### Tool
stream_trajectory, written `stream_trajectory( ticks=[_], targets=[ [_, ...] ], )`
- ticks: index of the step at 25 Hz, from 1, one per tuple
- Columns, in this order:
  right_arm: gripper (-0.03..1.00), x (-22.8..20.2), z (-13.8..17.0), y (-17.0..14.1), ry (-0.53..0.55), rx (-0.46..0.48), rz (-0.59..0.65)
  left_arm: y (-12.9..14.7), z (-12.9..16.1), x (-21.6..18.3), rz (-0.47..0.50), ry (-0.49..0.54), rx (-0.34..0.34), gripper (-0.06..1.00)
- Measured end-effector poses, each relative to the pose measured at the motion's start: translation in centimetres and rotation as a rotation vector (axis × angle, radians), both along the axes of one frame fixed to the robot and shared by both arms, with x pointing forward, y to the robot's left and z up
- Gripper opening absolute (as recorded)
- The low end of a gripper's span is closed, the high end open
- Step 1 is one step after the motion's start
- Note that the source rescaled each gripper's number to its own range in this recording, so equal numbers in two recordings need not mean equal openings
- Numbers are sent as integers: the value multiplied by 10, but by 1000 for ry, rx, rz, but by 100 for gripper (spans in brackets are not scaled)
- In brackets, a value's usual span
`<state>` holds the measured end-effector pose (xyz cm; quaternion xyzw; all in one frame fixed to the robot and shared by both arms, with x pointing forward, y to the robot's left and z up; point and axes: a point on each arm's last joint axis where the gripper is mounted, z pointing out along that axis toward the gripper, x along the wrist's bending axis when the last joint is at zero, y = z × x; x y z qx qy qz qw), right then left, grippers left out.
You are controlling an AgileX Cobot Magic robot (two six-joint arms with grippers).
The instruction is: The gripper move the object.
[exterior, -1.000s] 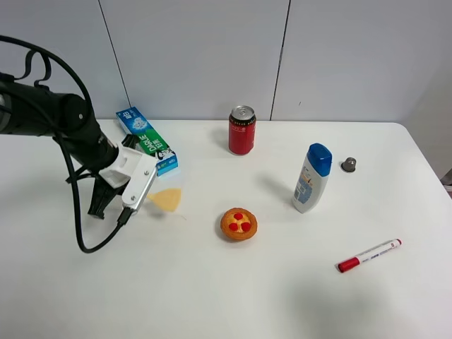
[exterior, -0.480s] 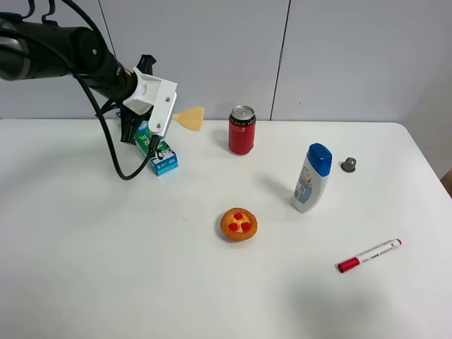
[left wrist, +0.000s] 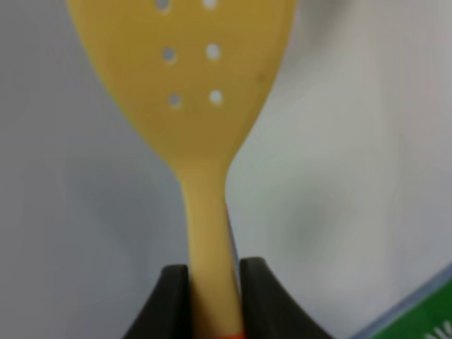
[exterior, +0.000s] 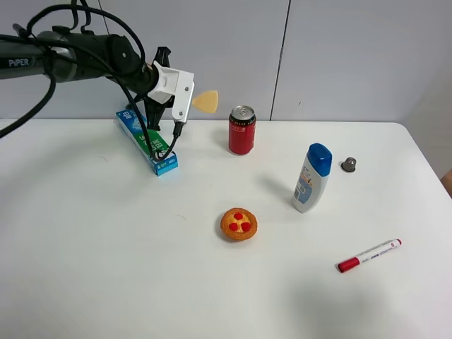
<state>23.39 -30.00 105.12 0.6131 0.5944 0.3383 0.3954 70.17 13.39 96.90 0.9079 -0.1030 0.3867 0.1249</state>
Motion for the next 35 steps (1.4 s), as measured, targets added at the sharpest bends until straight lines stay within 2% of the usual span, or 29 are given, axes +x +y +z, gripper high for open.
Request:
stream_trajectory(
  ticks=[7, 11, 14, 17, 21, 22, 25, 30, 35],
  targets=[
    [100, 0, 0, 0, 0, 0, 0, -2, -36, 9, 12, 9, 12, 0],
    [100, 0, 0, 0, 0, 0, 0, -2, -46, 9, 16, 26, 12, 0],
    [100, 0, 0, 0, 0, 0, 0, -3, -49, 9, 31, 43, -12, 5],
    [100, 0, 0, 0, 0, 0, 0, -3, -49, 9, 45, 53, -35, 24],
    [100, 0, 0, 0, 0, 0, 0, -4, -49, 9, 68, 63, -70, 66],
    [100, 0, 0, 0, 0, 0, 0, -4, -48, 9, 73, 64, -78, 73],
    [100, 0, 0, 0, 0, 0, 0, -4, -48, 9, 77, 66, -83, 81],
    [100, 0, 0, 0, 0, 0, 0, -3, -21, 5, 68, 49, -97, 80],
    [100, 0, 0, 0, 0, 0, 0, 20, 48, -15, 100, 98, -164, 74]
  ],
)
